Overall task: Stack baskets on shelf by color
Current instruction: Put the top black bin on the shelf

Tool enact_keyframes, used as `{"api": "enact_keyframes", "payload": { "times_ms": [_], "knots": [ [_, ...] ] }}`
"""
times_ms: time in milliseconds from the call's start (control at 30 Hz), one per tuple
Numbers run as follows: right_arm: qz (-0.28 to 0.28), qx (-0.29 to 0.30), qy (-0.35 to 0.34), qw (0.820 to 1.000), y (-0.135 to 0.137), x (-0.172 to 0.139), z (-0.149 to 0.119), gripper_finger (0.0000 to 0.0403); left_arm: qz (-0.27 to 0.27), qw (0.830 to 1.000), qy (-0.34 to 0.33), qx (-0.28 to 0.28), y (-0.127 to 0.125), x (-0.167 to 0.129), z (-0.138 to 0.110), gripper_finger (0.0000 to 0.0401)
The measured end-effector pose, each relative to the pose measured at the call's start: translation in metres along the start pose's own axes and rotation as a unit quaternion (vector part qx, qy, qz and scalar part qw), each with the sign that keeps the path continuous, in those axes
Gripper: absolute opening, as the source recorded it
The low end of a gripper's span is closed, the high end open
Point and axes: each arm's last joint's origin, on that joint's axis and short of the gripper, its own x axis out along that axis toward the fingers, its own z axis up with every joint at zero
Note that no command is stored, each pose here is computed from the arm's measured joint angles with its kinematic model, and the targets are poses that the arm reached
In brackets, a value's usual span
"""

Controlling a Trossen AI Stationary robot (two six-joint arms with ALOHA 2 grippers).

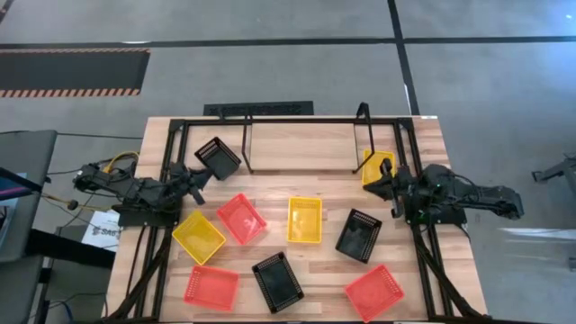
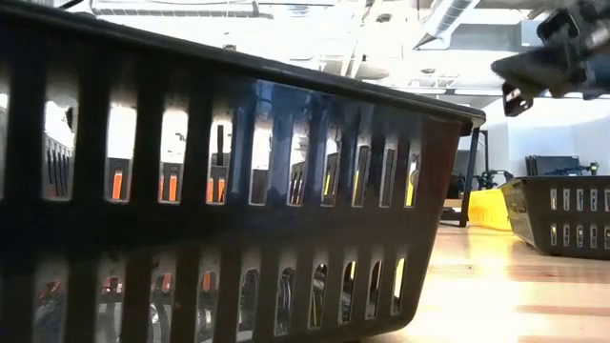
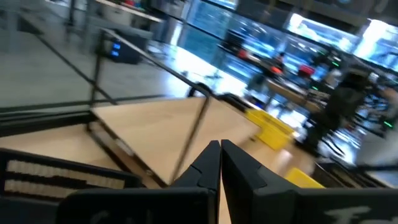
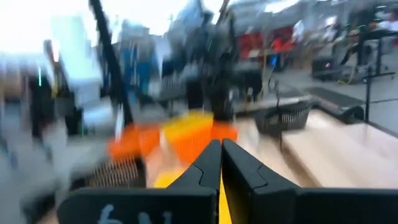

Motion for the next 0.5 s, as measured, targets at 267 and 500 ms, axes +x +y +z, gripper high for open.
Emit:
{"api": "enact_keyframes", "payload": {
  "times_ms": [267,500],
  "knots": [
    [-0.043,0.024,-0.219,0.975,0.004,-0.008,0.038,0.0036,-0.016,0.999,-0.019,-0.034,-0.003,0.000,0.004,0.0000],
    [-0.032,0.032,-0.263,0.964,0.006,-0.012,0.046,0.0036,-0.043,0.994,-0.054,-0.083,-0.008,-0.001,0.016,0.0000]
  ]
}}
